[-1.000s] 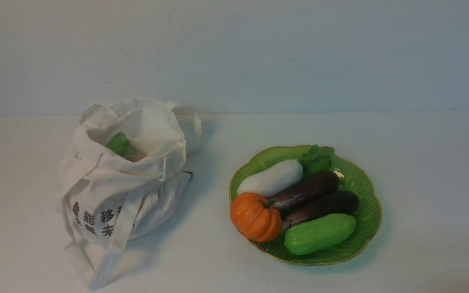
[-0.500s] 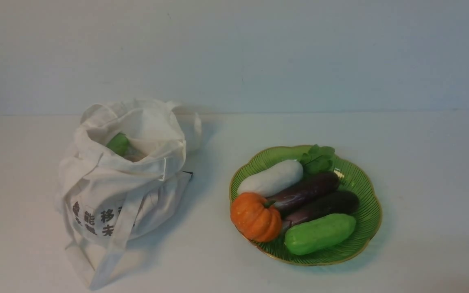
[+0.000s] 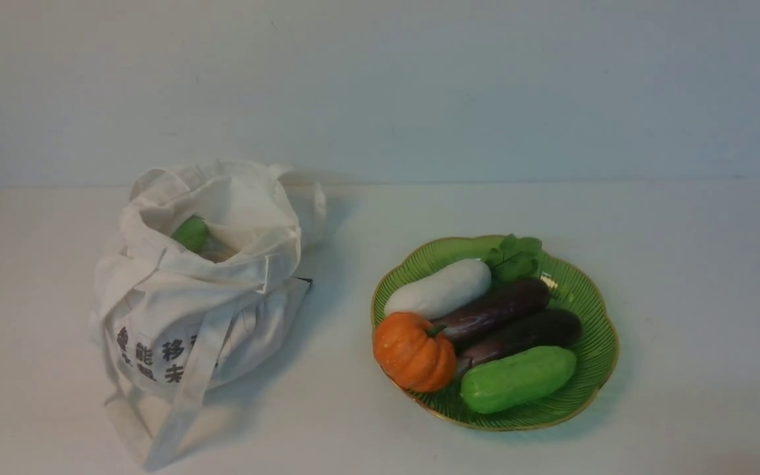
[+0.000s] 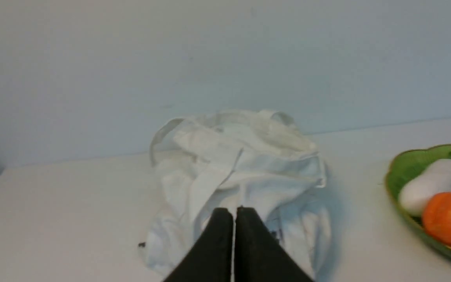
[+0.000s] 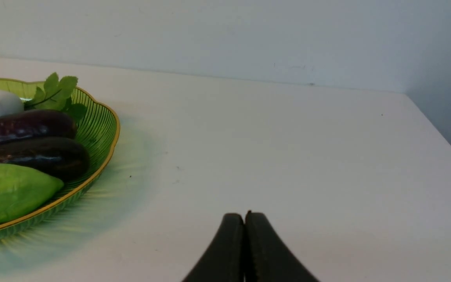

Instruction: Take vegetables from cloth bag on white table place on plate.

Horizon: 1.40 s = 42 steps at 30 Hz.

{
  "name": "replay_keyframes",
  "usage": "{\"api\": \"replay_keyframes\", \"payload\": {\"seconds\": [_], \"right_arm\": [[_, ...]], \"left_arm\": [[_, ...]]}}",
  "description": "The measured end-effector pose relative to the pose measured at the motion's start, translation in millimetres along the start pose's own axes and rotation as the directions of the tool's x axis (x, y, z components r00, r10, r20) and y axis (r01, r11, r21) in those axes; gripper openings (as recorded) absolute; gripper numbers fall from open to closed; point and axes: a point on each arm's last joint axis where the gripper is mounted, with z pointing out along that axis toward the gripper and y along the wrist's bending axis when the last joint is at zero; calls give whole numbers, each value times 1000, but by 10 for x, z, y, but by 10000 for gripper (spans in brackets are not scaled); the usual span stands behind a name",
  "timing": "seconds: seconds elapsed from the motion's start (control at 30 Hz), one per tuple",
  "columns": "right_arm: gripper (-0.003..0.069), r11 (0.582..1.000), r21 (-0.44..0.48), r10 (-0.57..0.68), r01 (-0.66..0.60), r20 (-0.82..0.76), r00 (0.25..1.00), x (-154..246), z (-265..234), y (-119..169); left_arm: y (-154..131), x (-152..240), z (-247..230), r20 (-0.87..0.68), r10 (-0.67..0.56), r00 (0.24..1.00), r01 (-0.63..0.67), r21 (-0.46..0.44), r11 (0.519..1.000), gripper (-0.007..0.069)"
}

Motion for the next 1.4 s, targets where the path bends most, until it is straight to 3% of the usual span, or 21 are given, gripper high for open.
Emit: {"api": "replay_keyframes", "payload": {"seconds": [0.3, 1.4], "right_arm": [[-15, 1000, 0, 0, 0, 0, 1000, 0, 0, 0], [-15, 1000, 0, 1, -1, 0, 1000, 0, 0, 0]], "left_arm": [[44, 565, 101, -140, 26, 990, -32, -42, 999, -4], [45, 608, 97, -181, 32, 983, -40, -40, 998, -4]]}}
